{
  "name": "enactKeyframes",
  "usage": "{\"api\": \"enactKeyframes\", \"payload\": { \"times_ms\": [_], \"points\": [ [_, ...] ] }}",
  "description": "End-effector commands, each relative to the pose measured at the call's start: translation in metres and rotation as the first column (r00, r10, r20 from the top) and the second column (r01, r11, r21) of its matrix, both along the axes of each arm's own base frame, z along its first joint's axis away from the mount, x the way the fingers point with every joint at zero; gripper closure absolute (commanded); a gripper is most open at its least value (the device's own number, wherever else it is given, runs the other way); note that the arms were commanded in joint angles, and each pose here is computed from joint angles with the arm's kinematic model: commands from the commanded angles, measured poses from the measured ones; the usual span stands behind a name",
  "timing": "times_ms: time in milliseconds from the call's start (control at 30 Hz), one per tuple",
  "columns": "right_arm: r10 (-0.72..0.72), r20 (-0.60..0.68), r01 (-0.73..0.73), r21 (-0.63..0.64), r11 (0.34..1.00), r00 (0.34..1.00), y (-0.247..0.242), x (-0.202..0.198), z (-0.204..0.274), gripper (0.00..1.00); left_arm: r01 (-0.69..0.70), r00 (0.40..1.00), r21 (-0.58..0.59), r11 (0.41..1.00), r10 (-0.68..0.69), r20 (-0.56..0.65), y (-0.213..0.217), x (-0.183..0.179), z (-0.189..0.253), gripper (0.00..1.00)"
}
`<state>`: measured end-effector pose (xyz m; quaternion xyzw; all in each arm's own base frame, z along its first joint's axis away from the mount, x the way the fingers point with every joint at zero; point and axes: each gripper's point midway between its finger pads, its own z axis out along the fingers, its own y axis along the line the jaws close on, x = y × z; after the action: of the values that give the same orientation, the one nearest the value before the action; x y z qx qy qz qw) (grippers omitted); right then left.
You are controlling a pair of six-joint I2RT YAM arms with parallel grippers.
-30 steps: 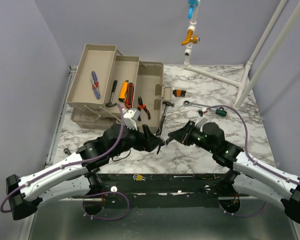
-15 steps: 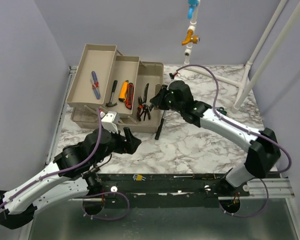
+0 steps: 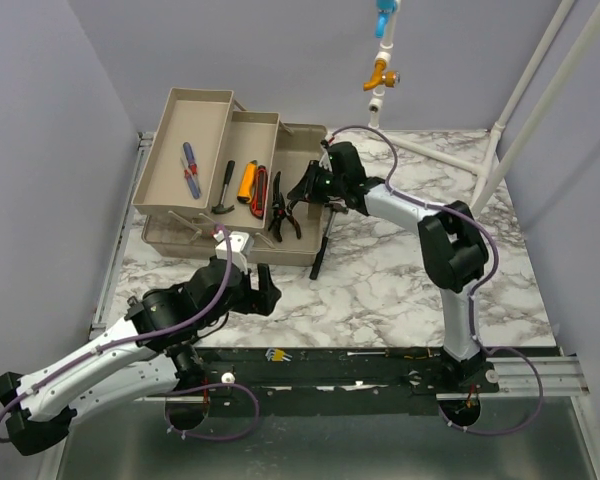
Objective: Pack the tool kit
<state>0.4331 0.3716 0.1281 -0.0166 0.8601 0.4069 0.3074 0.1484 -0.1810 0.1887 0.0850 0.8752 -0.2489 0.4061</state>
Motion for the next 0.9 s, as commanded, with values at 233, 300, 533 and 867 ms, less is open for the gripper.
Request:
{"api": "enactKeyframes", "payload": {
  "times_ms": [233,300,533,867],
  "points": [
    [0.011,0.076,-0.011,0.0,1.0,0.997,0.008,0.022,0.041,0.33,0.048,0.999,-0.01,0.999,-0.048,0.001,-0.023,0.008,-0.028,0.19],
    [-0.023,0.113,0.026,-0.032,0.999,0.993,-0.005,0.023,0.053,0.33,0.048,0.999,-0.002,0.999,-0.048,-0.003,-0.027,0.01,-0.034,0.19],
    [-0.155,0.243,0.19,-0.132,0.973,0.958,-0.072,0.023,0.099,0.29,0.049,0.999,0.027,0.998,-0.049,0.01,-0.039,0.023,-0.053,0.19],
    [-0.418,0.31,0.512,-0.35,0.785,0.854,-0.189,0.011,0.091,0.29,-0.067,0.997,0.083,0.994,0.07,-0.045,-0.041,0.066,-0.076,0.19]
  ]
}}
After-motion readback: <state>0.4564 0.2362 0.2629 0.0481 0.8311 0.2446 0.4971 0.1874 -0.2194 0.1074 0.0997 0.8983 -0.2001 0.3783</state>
